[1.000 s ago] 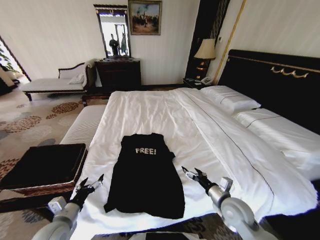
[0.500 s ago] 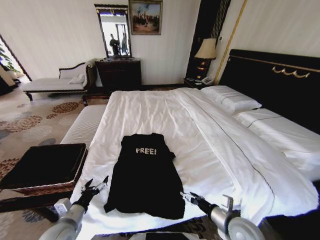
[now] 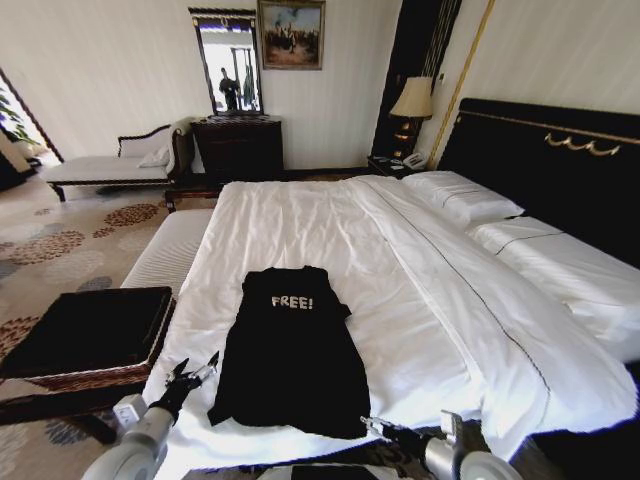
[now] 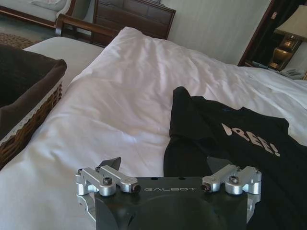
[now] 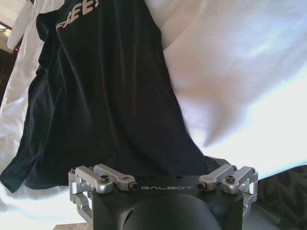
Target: Fold the clothes on the bed and place them into the basket.
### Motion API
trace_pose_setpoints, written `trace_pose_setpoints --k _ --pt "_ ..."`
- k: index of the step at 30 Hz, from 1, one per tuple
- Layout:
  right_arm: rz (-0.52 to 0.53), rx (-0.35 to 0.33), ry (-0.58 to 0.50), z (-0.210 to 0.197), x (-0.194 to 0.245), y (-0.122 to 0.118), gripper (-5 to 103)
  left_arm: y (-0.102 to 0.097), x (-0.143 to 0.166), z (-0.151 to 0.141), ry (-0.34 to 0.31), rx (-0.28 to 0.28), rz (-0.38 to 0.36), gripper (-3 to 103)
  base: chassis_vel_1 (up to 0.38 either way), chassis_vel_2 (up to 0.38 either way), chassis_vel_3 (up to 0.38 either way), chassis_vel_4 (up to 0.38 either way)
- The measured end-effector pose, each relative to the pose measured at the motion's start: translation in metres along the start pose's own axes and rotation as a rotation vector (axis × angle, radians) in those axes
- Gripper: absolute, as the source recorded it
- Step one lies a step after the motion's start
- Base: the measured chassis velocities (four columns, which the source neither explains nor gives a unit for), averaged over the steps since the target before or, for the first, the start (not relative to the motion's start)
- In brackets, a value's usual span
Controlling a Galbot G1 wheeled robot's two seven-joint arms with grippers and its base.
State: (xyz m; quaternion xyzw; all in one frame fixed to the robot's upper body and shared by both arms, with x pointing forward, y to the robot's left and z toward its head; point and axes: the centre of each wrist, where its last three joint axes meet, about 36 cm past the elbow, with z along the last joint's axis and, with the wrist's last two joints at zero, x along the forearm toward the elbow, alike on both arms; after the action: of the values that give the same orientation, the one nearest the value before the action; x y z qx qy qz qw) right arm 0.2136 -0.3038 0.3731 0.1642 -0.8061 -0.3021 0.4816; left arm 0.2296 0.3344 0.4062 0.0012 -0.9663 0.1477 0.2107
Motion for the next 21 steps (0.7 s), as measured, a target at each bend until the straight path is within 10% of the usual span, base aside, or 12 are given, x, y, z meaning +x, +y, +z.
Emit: trace_pose_setpoints --k 9,21 --pt "-0.015 -0.023 0.007 0.002 -0.014 -0.004 95 -0.005 0.006 -0.003 0.008 0.034 -0.004 100 0.0 0.0 0.0 0.0" --pt "-0.025 -0.036 0.011 0.011 -0.026 -0.001 45 -0.006 0.025 0.004 0.054 0.023 0.001 100 0.0 0.0 0.0 0.0"
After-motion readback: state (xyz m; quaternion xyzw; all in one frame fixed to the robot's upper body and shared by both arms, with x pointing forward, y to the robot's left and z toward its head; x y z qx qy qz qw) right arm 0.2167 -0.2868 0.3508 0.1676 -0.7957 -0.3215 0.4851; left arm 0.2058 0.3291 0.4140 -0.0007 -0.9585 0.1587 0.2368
